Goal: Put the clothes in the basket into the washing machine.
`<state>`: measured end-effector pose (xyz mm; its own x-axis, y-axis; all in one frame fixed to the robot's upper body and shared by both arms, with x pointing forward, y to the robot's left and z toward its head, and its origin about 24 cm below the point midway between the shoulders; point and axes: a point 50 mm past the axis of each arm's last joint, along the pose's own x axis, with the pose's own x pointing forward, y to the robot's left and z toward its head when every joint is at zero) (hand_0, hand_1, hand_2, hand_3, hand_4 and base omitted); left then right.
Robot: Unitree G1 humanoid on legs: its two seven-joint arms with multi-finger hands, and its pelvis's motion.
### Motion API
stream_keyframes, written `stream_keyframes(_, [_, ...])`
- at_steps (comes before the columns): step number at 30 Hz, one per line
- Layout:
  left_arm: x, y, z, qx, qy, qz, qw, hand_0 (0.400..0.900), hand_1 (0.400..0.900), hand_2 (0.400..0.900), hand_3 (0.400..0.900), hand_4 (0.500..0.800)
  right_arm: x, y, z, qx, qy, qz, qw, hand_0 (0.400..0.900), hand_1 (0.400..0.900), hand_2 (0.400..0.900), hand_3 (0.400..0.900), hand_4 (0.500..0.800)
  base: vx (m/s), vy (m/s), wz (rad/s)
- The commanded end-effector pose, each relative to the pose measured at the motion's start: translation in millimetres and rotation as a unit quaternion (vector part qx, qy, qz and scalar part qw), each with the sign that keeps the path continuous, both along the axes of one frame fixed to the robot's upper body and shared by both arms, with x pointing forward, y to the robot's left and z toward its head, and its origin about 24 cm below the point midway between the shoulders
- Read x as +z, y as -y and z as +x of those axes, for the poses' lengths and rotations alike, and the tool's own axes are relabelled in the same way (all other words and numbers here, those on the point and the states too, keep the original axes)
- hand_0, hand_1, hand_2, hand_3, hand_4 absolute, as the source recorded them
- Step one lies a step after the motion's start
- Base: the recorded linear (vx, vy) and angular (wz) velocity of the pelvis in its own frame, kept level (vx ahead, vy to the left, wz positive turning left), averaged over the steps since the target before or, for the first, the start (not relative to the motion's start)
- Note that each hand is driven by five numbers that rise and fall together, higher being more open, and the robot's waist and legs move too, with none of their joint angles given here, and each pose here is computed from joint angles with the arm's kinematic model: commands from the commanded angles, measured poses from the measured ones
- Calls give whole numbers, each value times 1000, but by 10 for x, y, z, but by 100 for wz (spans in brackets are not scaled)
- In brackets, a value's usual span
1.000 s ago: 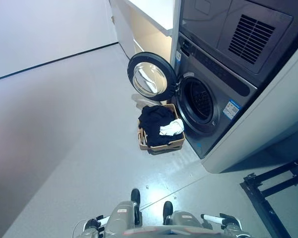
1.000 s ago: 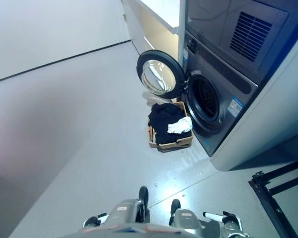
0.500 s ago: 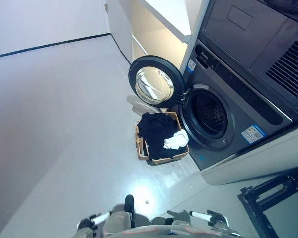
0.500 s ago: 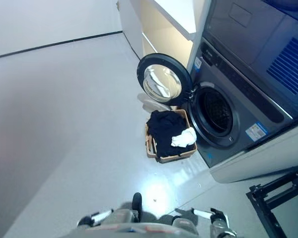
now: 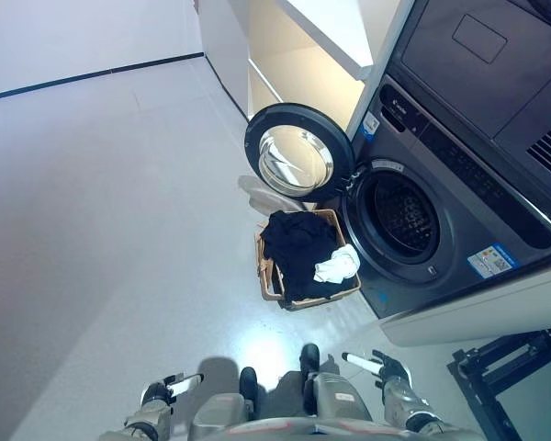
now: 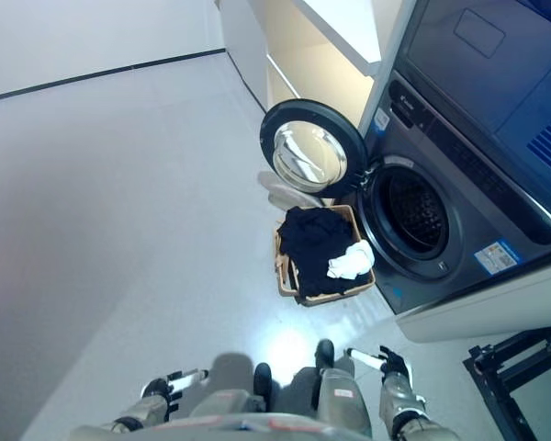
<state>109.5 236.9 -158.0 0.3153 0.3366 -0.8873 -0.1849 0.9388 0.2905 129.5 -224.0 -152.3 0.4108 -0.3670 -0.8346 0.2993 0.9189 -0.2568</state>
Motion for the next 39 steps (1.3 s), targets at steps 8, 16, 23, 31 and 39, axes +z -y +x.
stream_keyframes(8, [-50,126,-105,12,5,-20,1000,900,900,900,900,800,185,340,204,35,40,-66,996,900,900,900,900,800,353,-328,33])
stream_keyframes(16, [-63,285,-55,15,20,-44,999,900,900,900,900,800,295,494,320,59,53,-101,992,900,900,900,900,800,140,-282,32])
stream_keyframes(23, [-101,293,-210,6,-5,-40,999,900,900,900,900,800,314,518,342,80,50,-115,989,900,900,900,900,800,159,-17,-3])
stream_keyframes(31, [-28,147,-22,-5,20,-15,1000,900,900,900,900,800,364,355,571,90,78,-106,987,900,900,900,900,800,99,146,-15])
stream_keyframes(39, [167,-32,411,14,99,21,995,900,900,900,900,800,1013,189,1467,180,225,-170,942,900,900,900,900,800,-21,62,-11])
